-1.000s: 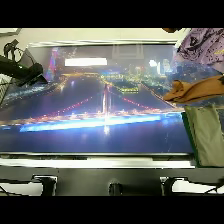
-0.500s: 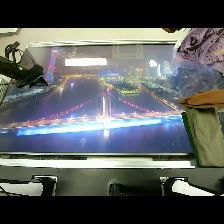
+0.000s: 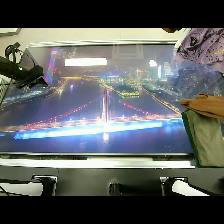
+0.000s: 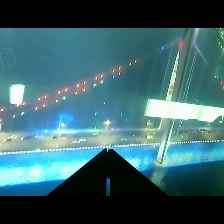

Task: Fold the clothes and pants, and hang the long-sleeved shirts on hangers.

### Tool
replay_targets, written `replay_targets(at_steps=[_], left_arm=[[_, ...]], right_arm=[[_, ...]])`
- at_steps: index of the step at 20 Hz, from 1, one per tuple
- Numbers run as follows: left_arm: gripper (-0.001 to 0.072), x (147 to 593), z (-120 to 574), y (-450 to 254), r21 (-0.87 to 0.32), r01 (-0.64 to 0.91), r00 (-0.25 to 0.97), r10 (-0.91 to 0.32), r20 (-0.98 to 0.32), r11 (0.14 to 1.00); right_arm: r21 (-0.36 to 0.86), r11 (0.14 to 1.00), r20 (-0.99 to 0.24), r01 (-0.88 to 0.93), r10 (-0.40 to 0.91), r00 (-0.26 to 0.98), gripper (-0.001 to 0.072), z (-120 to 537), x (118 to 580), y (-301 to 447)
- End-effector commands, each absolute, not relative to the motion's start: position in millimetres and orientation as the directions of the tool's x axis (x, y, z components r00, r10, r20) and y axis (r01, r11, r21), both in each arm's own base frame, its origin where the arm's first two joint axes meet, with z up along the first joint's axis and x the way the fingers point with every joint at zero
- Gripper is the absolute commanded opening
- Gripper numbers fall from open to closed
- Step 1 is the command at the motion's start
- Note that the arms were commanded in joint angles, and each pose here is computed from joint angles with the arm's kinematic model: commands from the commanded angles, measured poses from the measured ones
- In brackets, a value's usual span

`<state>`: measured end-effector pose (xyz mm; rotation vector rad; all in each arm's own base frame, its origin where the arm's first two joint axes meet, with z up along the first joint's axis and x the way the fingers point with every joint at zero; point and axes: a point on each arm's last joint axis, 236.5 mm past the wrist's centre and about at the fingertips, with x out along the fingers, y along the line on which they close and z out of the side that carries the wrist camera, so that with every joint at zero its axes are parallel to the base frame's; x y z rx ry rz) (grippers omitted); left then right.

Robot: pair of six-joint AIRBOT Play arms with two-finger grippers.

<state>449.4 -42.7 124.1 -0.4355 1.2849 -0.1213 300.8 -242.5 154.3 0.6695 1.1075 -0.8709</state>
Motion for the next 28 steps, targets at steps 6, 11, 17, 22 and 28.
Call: replay_targets(at_steps=[6,11,17,22,28], left_arm=[[0.0016,448,124,-43,-0.377,-0.149,0.282,-0.326,-0.902,0.914],[0.0016,448,124,-43,-0.377,-0.149,0.282,-0.326,-0.902,0.914],[0.0016,448,124,-43,-0.377,-0.149,0.282,-0.326,-0.902,0.914],[0.0016,448,124,-43,-0.377,-0.149,0.282,-0.326,-0.902,0.914],[0.0016,448,124,-43,-0.377,-0.149,0.282,-0.326,-0.902,0.914]], right_arm=[[-0.257,0.477,-0.955,0.841,-0.26,-0.145,0.0026,52,200,-228],[-0.335,0.453,-0.933,0.826,-0.28,-0.225,0.0026,13,166,-223],[-0.387,0.435,-0.917,0.813,-0.275,-0.29,0.0027,-4,148,-220],[-0.415,0.411,-0.908,0.812,-0.246,-0.34,0.0027,-9,135,-212],[-0.501,0.386,-0.863,0.775,-0.291,-0.413,0.0313,2,118,-223]])
